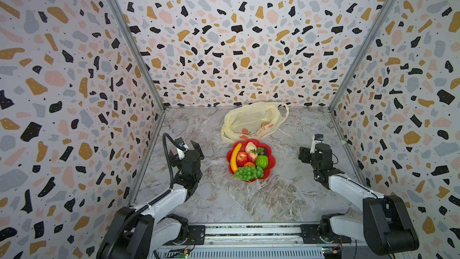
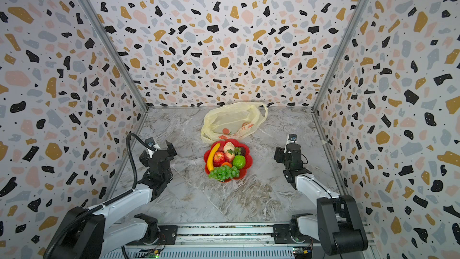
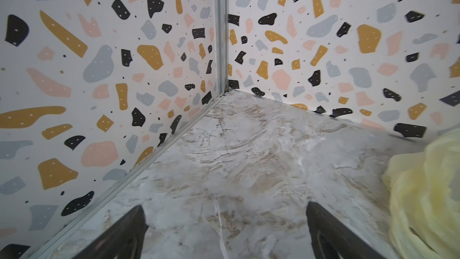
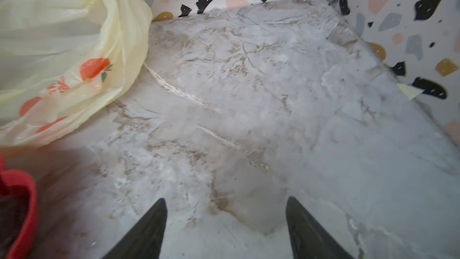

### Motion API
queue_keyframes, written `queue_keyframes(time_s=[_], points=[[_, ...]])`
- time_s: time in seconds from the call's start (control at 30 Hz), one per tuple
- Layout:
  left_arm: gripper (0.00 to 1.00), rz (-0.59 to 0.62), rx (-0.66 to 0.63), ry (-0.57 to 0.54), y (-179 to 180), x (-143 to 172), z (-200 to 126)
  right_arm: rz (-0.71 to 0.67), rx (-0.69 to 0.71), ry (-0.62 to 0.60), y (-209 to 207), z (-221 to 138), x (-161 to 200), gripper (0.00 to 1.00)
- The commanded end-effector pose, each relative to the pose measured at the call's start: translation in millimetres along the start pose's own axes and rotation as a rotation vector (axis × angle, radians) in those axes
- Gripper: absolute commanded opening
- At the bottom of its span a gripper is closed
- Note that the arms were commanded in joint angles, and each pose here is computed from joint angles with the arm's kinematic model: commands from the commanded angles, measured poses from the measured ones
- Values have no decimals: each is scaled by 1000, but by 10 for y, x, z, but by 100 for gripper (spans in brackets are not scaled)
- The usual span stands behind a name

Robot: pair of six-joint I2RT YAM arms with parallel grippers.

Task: Take fruits out of the plastic bag
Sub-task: Reset both arms

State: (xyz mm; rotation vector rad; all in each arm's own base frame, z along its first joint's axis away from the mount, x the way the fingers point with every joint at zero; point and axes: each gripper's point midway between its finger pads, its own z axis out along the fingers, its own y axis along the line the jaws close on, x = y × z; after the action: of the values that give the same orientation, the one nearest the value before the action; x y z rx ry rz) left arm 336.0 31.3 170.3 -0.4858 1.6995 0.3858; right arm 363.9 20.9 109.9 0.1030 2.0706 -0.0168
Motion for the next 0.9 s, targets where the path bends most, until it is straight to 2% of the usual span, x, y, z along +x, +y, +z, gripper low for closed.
queue_keyframes(time_s=[0.0, 0.1, 0.23, 0.33, 0.37, 0.43, 0.53, 0.6, 0.73, 0.77, 0.87], points=[[100, 20, -8, -67, 81, -40, 61, -92, 95, -154, -174, -27, -259, 76], [100, 87, 38, -63, -8, 101, 106, -86, 21, -238, -111, -80, -276, 79], [98, 162, 195, -15, -317, 217, 274, -125, -80, -309, 16, -148, -320, 79], [97, 136, 284, 11, -404, 299, 309, -129, -100, -368, 1, -188, -300, 79], [97, 114, 310, -38, -398, 290, 249, -127, -107, -371, -6, -178, -274, 79], [100, 79, 315, -93, -337, 294, 171, -138, -122, -382, 7, -171, -218, 79], [100, 95, 309, -59, -350, 324, 208, -151, -143, -380, 38, -118, -115, 80], [100, 91, 306, -66, -337, 330, 201, -156, -154, -427, 58, -153, -184, 80], [100, 71, 278, -84, -261, 332, 177, -120, -87, -383, -58, -87, -137, 82], [100, 70, 281, -87, -266, 331, 174, -110, -69, -371, -86, -56, -139, 100], [99, 74, 280, -84, -265, 334, 173, -131, -38, -361, -54, -31, -137, 99]])
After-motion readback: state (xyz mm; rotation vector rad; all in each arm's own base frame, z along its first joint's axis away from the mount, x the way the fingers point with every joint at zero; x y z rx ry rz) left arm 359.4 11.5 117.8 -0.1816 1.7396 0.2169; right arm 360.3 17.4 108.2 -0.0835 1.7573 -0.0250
